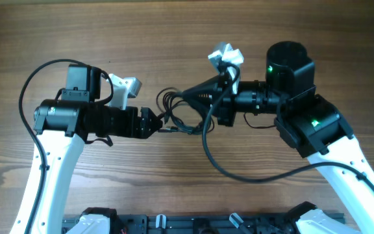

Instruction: Untangle cables

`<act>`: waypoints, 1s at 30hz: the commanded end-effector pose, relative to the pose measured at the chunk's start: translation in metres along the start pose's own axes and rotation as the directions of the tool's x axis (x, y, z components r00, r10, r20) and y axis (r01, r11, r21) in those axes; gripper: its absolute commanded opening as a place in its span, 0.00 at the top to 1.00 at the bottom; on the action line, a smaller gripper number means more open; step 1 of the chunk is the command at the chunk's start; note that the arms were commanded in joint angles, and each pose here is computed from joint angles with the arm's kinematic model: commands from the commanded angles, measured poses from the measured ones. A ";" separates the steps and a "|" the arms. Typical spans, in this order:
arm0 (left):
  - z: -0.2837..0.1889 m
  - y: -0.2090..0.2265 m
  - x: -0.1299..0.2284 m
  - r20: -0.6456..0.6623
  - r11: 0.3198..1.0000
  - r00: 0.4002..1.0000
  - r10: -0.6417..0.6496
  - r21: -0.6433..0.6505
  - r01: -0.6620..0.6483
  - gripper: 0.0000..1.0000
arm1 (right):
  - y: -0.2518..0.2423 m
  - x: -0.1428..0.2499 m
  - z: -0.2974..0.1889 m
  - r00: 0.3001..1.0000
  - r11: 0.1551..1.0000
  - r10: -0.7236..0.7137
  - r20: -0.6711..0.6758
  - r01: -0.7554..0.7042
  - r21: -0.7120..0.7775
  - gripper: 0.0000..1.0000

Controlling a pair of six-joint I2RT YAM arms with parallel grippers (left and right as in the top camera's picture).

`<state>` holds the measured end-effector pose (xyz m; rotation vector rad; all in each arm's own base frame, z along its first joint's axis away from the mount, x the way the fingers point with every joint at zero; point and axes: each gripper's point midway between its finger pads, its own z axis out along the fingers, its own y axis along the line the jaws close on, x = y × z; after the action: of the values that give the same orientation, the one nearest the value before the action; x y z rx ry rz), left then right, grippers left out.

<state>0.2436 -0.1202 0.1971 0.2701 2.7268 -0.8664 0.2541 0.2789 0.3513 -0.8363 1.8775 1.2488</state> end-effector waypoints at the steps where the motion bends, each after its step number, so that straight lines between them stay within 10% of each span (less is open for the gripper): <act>1: 0.002 -0.004 0.006 -0.020 1.000 1.000 0.010 0.028 -0.009 0.14 | -0.087 -0.003 -0.023 0.986 0.855 0.128 0.110 -0.166 0.491 0.96; 4: 0.002 -0.004 0.006 -0.021 1.000 1.000 0.010 0.028 -0.009 0.14 | -0.155 0.027 -0.097 0.921 0.387 0.226 0.317 -0.384 0.838 0.95; 6: 0.002 -0.004 0.006 -0.021 1.000 1.000 0.010 0.028 -0.009 0.13 | -0.162 0.037 -0.113 0.908 0.287 0.230 0.349 -0.407 0.867 0.95; 13: 0.002 -0.004 0.010 -0.036 1.000 0.999 -0.001 0.028 0.002 0.12 | -0.162 0.074 -0.019 0.888 0.575 0.449 0.095 -0.369 0.730 0.94; 15: 0.002 -0.005 0.016 -0.057 0.999 0.998 -0.015 0.028 0.017 0.11 | -0.166 0.104 0.015 0.863 0.669 0.499 -0.070 -0.333 0.664 0.09; 16: 0.002 -0.005 0.019 -0.068 0.999 0.997 -0.022 0.027 0.024 0.11 | -0.173 0.126 0.026 0.830 0.675 0.540 -0.136 -0.331 0.660 0.01; 26: 0.001 -0.005 0.021 -0.076 0.999 0.997 -0.028 0.027 0.030 0.07 | -0.212 0.218 0.005 0.650 0.456 0.729 -0.212 -0.231 0.859 0.00; 30: 0.002 -0.005 0.018 -0.066 0.999 0.998 -0.021 0.027 0.022 0.10 | -0.193 0.242 0.004 0.618 0.782 0.474 -0.628 0.032 0.622 0.00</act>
<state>0.2263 -0.1195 0.1929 0.2422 2.8031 -0.8953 0.3025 0.1926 0.0659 -0.3484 2.9974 0.3143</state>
